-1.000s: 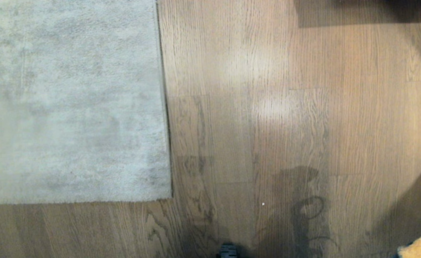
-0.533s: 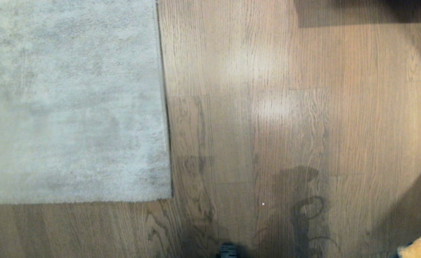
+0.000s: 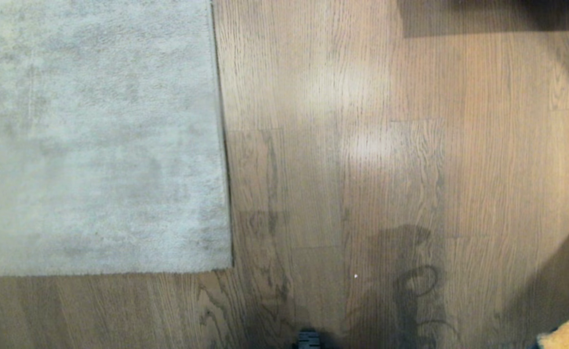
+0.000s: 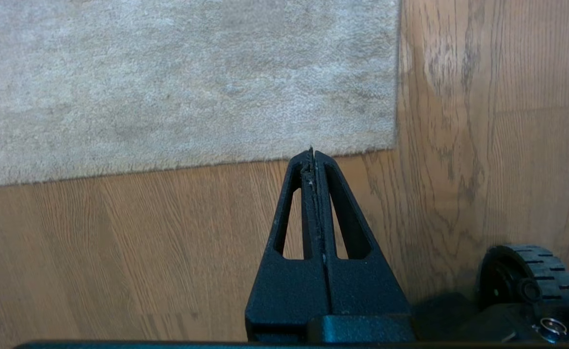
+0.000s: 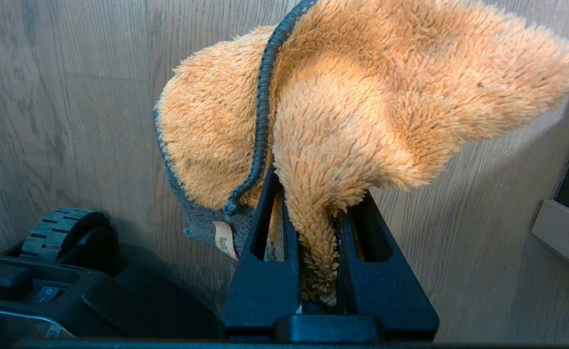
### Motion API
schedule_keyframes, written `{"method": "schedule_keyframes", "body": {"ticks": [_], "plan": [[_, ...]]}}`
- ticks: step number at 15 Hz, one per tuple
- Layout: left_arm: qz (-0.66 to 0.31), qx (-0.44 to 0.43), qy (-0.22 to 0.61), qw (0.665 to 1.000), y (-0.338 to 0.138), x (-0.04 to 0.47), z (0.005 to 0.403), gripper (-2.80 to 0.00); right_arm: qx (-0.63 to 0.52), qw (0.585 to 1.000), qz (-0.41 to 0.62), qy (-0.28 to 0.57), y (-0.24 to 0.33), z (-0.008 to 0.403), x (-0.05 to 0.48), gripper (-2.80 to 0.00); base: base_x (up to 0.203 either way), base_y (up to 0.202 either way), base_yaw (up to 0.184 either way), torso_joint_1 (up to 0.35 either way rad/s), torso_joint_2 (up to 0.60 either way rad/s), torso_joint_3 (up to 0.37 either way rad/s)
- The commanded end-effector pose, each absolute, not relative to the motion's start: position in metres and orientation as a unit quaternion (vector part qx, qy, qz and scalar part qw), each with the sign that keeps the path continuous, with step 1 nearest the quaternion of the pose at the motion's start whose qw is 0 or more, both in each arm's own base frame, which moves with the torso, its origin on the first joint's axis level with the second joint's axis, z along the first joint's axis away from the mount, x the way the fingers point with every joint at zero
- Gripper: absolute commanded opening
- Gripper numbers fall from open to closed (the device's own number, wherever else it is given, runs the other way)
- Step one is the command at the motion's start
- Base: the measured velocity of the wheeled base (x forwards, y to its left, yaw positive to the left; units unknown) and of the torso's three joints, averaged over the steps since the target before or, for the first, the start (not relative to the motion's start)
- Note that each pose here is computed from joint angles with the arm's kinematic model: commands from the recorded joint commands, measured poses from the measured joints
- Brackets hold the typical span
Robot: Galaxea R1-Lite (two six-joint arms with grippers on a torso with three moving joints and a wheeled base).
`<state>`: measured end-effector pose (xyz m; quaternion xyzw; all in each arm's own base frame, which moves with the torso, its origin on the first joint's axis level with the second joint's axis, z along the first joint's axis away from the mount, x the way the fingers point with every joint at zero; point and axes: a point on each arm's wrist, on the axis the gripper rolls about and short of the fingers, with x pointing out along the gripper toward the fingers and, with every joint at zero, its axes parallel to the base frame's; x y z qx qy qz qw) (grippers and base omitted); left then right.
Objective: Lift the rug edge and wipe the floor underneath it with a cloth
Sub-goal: Lift up the carpet
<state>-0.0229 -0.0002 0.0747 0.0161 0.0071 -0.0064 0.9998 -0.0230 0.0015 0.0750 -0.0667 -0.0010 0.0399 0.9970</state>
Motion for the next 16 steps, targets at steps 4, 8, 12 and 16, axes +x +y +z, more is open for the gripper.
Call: {"method": "schedule_keyframes", "body": {"ticks": [4, 8, 12, 16], "plan": [[-0.008, 0.016, 0.041, 0.999, 0.0, -0.019, 0.078, -2.8, -0.067, 0.997, 0.041, 0.0, 0.001, 0.075, -0.023, -2.8, 0.0, 0.0, 0.0, 0.0, 0.0, 0.0], [-0.026, 0.014, 0.088, 0.996, -0.001, -0.011, 0.094, -2.8, -0.067, 0.997, 0.041, 0.0, 0.001, 0.075, -0.023, -2.8, 0.0, 0.0, 0.0, 0.0, 0.0, 0.0], [-0.054, 0.01, 0.125, 0.991, -0.002, 0.0, 0.107, -2.8, -0.067, 0.997, 0.041, 0.0, 0.001, 0.075, -0.023, -2.8, 0.0, 0.0, 0.0, 0.0, 0.0, 0.0], [-0.073, 0.005, 0.15, 0.986, -0.003, 0.009, 0.113, -2.8, -0.067, 0.997, 0.041, 0.0, 0.001, 0.075, -0.023, -2.8, 0.0, 0.0, 0.0, 0.0, 0.0, 0.0]]}}
